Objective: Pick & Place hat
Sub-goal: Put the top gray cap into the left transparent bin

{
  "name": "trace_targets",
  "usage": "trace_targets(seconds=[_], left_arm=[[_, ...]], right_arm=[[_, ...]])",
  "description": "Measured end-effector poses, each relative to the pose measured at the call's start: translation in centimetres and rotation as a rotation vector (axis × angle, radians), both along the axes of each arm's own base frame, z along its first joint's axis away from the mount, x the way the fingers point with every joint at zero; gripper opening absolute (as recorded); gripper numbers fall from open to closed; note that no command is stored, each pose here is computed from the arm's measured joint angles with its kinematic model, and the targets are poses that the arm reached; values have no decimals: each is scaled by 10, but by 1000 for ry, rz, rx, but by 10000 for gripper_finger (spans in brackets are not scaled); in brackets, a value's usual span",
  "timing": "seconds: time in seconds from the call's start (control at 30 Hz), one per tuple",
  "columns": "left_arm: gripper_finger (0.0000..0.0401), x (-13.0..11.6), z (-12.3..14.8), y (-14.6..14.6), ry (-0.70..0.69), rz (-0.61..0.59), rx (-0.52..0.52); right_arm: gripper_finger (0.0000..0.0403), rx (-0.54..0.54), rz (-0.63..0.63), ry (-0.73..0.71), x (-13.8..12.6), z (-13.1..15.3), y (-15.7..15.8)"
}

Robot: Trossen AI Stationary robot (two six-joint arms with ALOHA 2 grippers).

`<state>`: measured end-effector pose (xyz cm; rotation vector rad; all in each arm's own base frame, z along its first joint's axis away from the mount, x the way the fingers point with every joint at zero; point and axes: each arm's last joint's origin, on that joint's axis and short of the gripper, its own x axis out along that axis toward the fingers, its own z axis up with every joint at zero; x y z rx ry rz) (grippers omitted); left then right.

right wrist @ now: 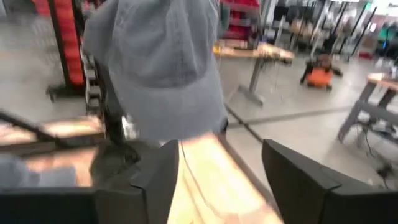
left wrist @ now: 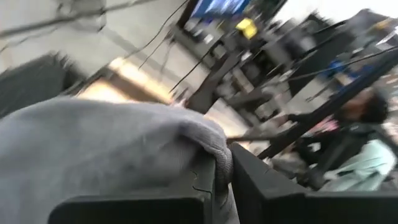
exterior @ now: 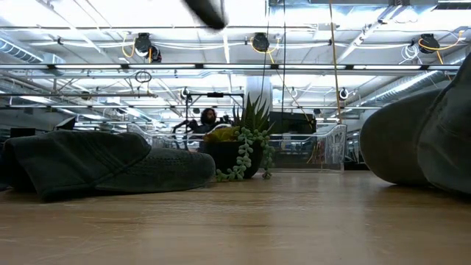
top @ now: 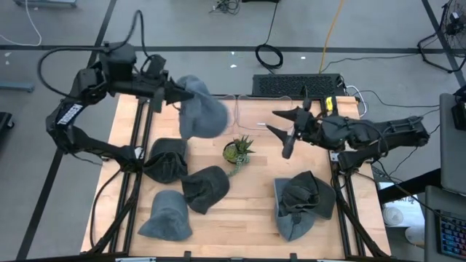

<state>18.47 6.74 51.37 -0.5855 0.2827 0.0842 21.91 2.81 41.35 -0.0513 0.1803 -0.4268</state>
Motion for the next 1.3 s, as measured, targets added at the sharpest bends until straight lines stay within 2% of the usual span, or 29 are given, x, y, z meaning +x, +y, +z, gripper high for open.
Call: trace_targets(seconds=[0.17, 0.37, 0.57, 0.73, 1.0, 1.1, 1.3], left_arm=[[25, 4, -18, 3, 176, 35, -28], [25, 7, -35, 6, 343, 50, 12], [25, 20, -47, 15, 430, 17, 137], [25, 24, -57, 36, 528, 71, 223], [25, 18, -76, 77, 697, 123, 254], [25, 15, -82, 94, 719, 136, 243], [25, 12, -113, 119, 768, 128, 127]], right_arm=[[267, 57, -16, 77, -14, -7, -3], [296, 135, -16, 127, -34, -10, -6], [295, 180, -29, 118, -60, -21, -12], [287, 185, -22, 107, -73, -32, -14], [287, 168, 3, 115, -72, -50, -14], [285, 162, 6, 112, -68, -57, -13], [282, 163, 6, 107, -65, -66, -12]])
